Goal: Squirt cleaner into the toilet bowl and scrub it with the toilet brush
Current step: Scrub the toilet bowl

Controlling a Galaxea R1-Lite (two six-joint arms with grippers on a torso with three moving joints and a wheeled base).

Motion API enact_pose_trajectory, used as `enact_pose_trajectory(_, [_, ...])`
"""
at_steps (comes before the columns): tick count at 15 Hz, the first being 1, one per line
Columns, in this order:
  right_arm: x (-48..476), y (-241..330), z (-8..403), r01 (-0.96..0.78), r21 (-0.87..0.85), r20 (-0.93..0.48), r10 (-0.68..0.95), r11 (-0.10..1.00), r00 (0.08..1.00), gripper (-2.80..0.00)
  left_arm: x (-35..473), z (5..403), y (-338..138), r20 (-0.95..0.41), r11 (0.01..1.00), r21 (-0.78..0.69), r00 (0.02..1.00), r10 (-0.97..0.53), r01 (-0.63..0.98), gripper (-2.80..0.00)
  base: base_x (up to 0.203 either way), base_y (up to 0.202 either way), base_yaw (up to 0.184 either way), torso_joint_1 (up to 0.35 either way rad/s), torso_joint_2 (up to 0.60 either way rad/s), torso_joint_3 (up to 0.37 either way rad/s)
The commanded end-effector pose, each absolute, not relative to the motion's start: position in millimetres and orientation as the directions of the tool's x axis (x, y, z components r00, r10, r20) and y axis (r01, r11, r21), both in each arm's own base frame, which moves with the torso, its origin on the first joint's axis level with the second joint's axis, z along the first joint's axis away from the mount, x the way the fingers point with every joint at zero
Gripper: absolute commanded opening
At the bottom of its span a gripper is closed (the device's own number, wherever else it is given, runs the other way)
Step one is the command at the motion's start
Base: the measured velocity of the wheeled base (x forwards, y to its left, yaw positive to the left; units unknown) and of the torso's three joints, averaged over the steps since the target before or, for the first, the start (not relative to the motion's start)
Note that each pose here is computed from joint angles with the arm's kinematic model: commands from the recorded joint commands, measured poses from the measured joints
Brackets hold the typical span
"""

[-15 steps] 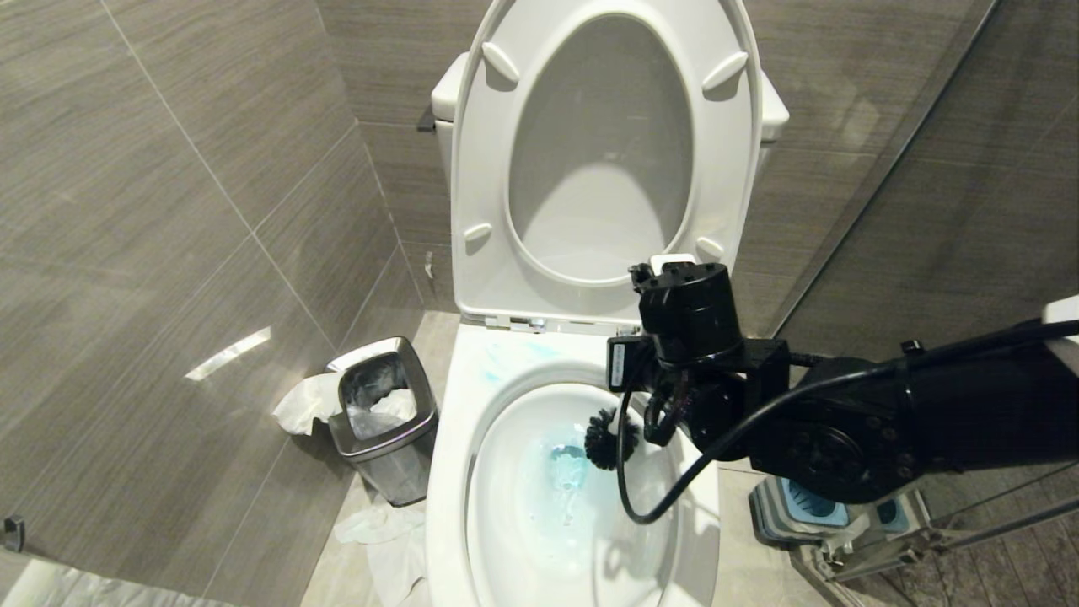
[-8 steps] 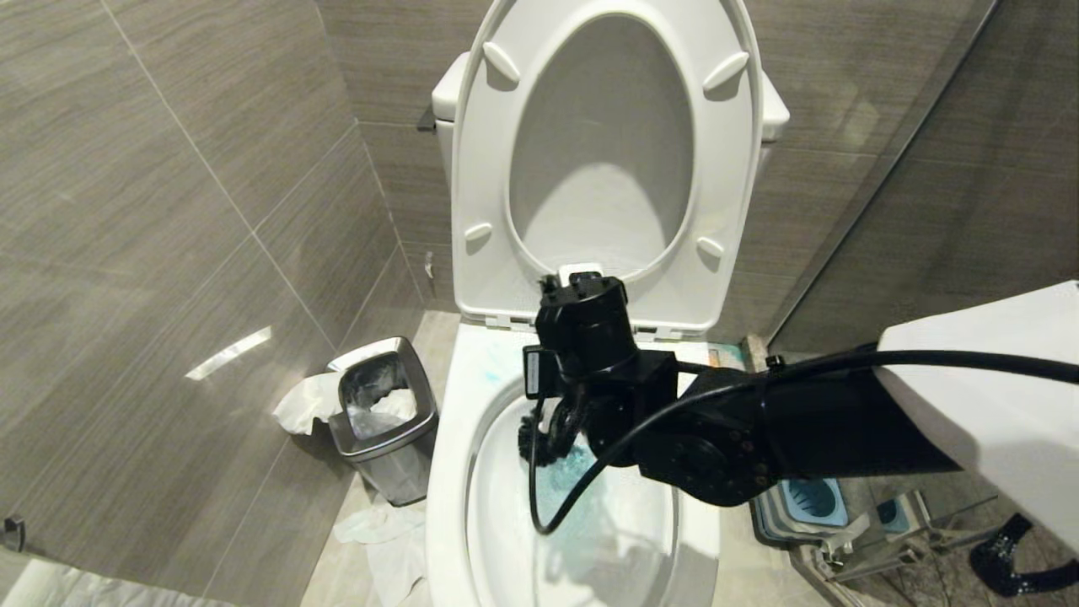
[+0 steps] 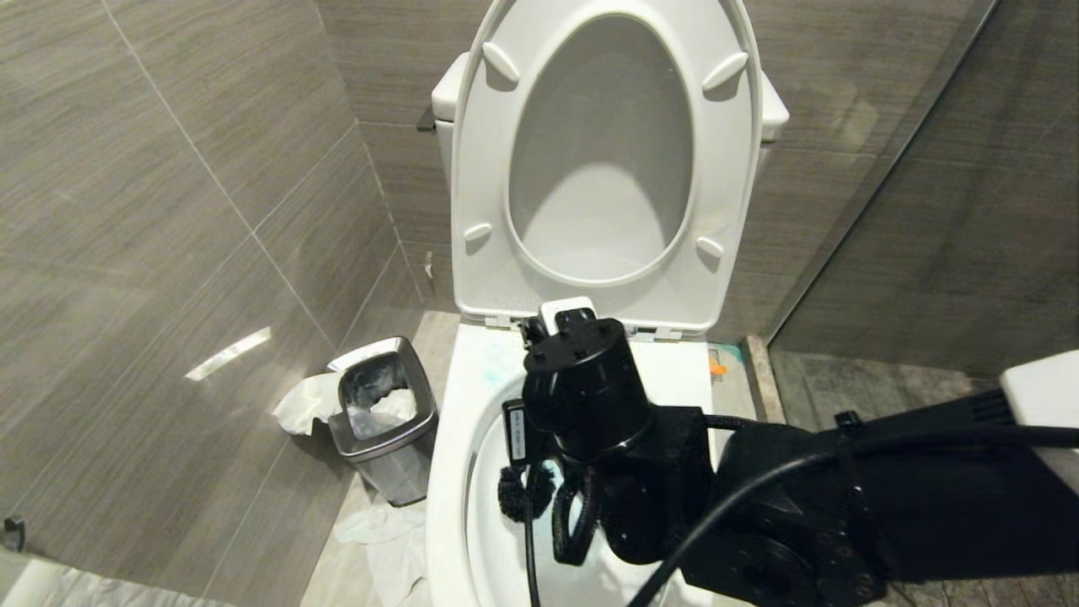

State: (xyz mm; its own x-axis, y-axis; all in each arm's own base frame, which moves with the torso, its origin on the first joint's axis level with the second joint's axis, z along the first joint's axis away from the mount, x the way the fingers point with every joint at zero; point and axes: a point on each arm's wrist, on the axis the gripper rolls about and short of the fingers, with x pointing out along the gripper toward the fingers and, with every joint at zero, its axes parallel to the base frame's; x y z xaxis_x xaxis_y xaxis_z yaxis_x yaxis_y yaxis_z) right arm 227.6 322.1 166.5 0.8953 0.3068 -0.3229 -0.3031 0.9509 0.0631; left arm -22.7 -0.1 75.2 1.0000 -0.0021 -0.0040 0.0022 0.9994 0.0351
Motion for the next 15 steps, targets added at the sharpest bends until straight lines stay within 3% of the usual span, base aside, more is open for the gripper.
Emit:
enact_pose_trajectory(1, [204,292,182,-0.303,0.082,-0.317,0.313,0.949,0.895,-2.8,-23,75,0,-0.005,0.999,0.035,1.0,-0.003,0.003,-2.8,0.0,0.0,0.0,0.0,0.0,0.0])
enact_pose_trajectory(6, [180,250,163,-0.266,0.075,-0.392,0.274,0.961,0.878,-2.8,-23,75,0,-0.005,0.999,0.035,1.0,-0.002,0.002,-2.8,0.0,0.0,0.0,0.0,0.0,0.0])
enact_pose_trajectory(15, [230,210,159,-0.074,0.049,-0.402,0.087,0.996,0.911,-2.8,-23,75,0,-0.005,0.999,0.035,1.0,-0.002,0.002,-2.8,0.0,0.0,0.0,0.0,0.0,0.0])
